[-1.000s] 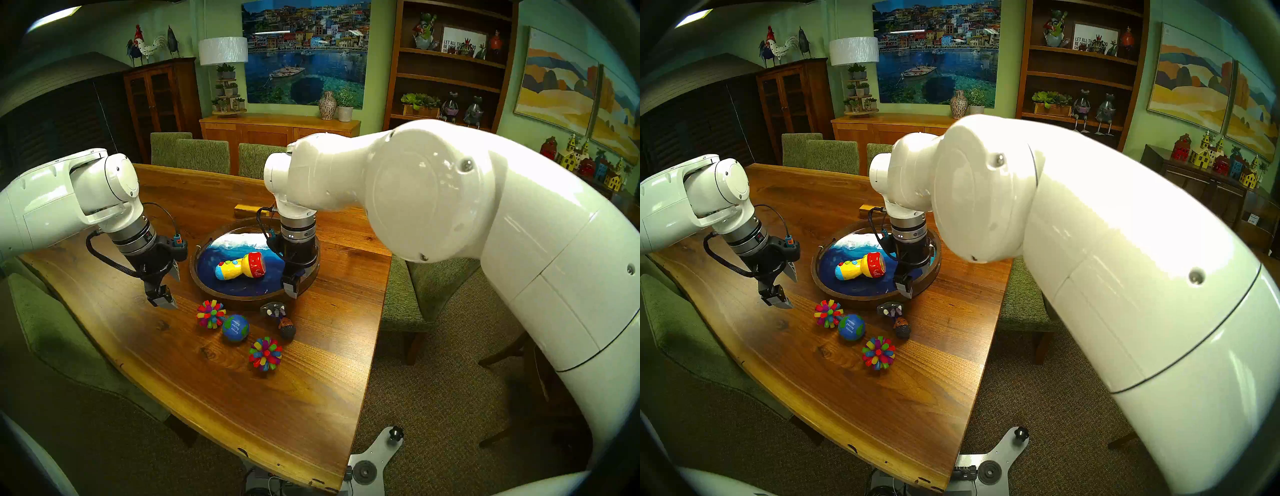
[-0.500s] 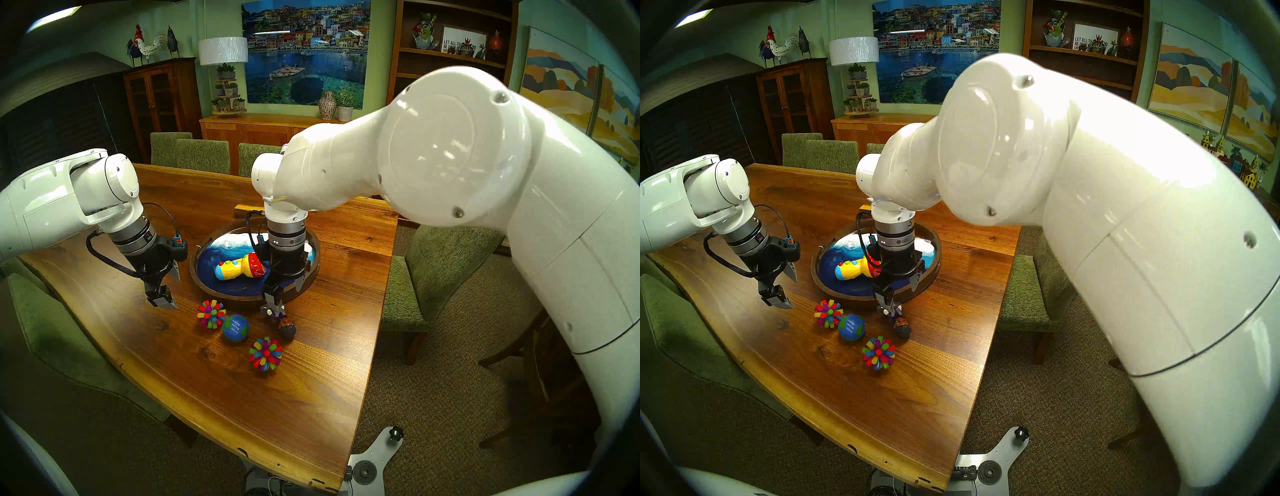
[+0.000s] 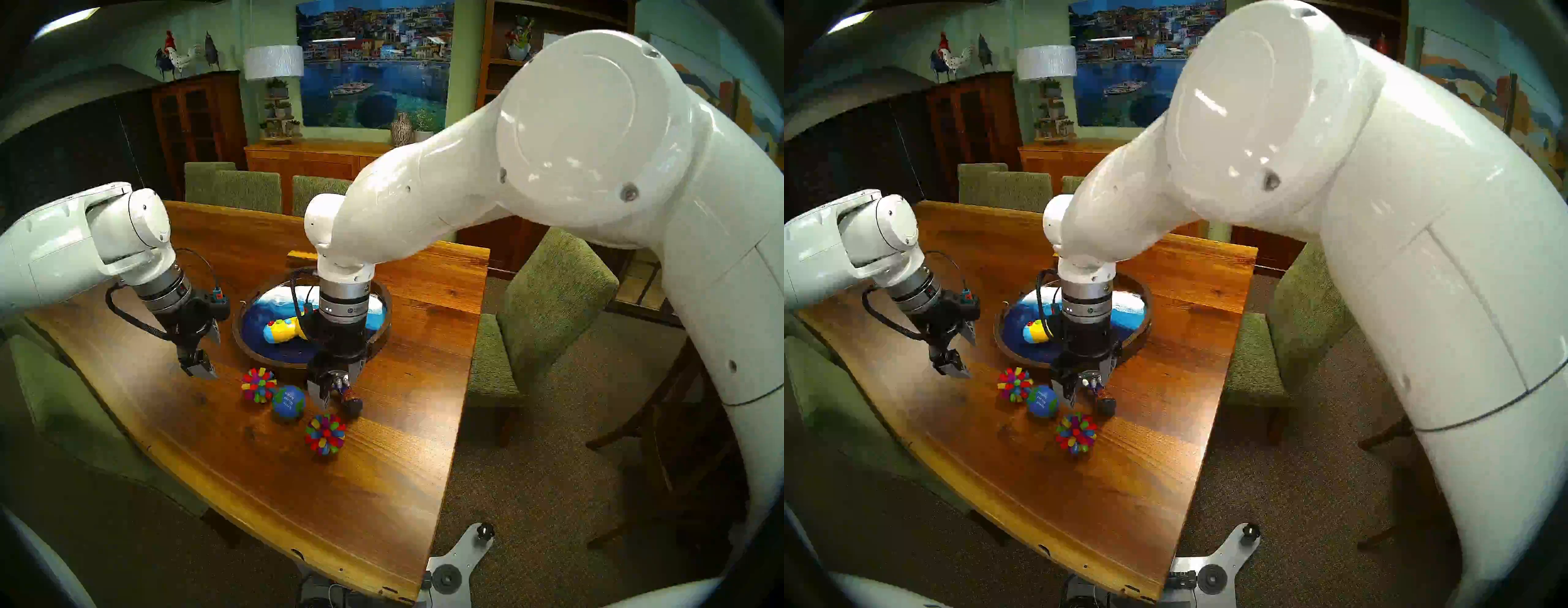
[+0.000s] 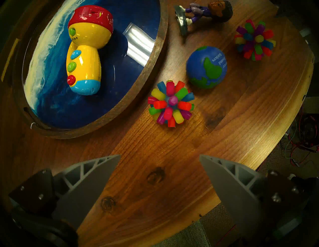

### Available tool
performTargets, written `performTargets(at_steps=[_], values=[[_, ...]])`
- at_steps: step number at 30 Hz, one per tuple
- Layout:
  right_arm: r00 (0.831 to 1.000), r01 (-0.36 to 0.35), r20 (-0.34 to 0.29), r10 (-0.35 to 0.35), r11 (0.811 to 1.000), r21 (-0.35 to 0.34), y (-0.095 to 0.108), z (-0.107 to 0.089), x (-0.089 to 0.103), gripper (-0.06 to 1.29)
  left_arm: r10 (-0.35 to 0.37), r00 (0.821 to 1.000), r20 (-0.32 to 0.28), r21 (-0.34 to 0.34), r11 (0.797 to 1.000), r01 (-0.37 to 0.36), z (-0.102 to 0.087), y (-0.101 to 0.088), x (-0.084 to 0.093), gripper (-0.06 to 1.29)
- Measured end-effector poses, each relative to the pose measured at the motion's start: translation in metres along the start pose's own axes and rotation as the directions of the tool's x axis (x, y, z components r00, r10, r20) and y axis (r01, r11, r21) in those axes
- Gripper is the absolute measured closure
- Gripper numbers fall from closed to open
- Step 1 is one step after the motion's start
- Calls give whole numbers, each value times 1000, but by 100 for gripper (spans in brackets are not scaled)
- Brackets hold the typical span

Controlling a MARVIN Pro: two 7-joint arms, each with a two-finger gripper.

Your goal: Put toys in center tray

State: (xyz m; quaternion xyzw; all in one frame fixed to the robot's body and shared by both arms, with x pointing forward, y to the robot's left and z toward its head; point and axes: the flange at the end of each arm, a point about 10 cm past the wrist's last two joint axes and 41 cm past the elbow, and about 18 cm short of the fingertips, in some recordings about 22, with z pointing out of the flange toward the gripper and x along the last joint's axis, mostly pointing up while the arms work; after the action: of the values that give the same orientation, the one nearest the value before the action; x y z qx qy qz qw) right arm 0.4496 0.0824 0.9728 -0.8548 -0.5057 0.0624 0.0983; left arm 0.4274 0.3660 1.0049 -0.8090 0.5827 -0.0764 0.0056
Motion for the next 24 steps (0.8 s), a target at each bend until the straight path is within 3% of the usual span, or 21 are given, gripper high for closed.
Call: performTargets(at_steps=[11, 24], values=[[994, -33, -106, 26, 997, -71, 14, 6, 1, -1, 0, 1000, 0, 0, 1000, 0, 0, 0, 0, 0], [989, -109, -114, 97, 989, -100, 27, 19, 5, -1, 0, 1000, 0, 0, 1000, 0, 0, 0, 0, 0]])
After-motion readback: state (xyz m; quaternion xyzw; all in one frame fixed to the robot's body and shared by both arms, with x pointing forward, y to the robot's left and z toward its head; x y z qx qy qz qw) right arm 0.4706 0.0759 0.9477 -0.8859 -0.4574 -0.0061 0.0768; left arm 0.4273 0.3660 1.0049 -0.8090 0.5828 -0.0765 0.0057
